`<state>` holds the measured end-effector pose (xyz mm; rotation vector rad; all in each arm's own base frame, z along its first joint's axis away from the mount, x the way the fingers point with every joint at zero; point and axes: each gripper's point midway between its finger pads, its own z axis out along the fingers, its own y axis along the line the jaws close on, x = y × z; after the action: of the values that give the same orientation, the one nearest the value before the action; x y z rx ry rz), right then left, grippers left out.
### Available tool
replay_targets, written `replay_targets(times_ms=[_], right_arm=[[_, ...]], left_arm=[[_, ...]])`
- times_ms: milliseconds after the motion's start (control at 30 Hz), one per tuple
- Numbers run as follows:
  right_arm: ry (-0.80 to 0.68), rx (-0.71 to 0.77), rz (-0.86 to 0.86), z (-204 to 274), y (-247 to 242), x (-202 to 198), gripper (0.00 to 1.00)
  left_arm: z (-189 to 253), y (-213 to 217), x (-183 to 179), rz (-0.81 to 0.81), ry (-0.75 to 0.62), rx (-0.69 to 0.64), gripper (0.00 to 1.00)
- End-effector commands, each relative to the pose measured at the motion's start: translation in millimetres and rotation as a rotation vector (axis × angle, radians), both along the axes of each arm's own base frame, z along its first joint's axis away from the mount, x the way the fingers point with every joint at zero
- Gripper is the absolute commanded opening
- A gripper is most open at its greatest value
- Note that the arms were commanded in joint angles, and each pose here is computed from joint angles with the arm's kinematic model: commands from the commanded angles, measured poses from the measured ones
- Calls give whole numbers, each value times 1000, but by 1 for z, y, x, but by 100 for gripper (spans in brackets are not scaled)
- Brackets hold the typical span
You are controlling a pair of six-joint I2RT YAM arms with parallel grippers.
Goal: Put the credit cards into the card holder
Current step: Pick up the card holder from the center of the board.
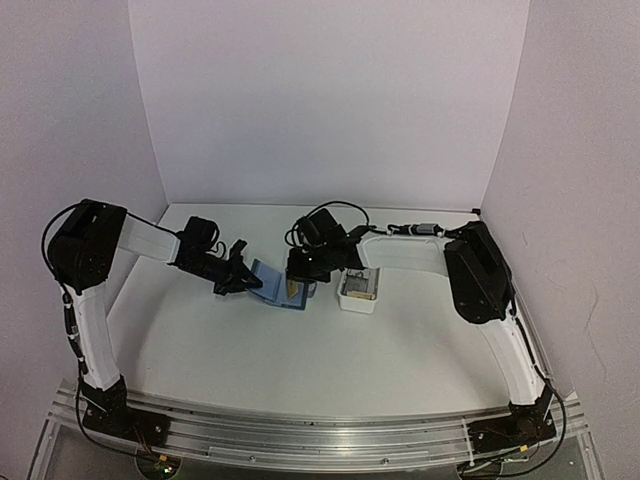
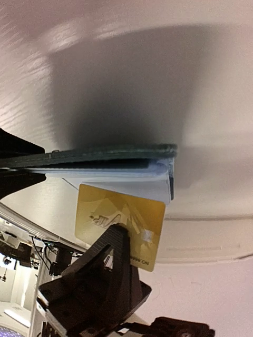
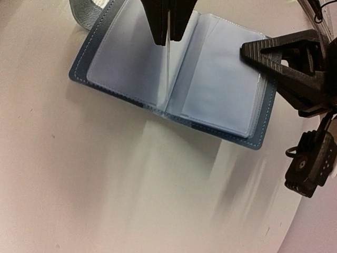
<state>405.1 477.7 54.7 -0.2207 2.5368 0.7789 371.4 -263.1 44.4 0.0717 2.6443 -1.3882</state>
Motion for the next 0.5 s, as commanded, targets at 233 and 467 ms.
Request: replay_targets(times_ms=[233,467], right_arm=[[-538,394,61,310,-28,-15,0],[-789,724,45,401,-79,-68,0]], left_arm=[[218,-15,-14,-225,-694,-323,0],[298,-6,-30,-183,-949,-366,0]])
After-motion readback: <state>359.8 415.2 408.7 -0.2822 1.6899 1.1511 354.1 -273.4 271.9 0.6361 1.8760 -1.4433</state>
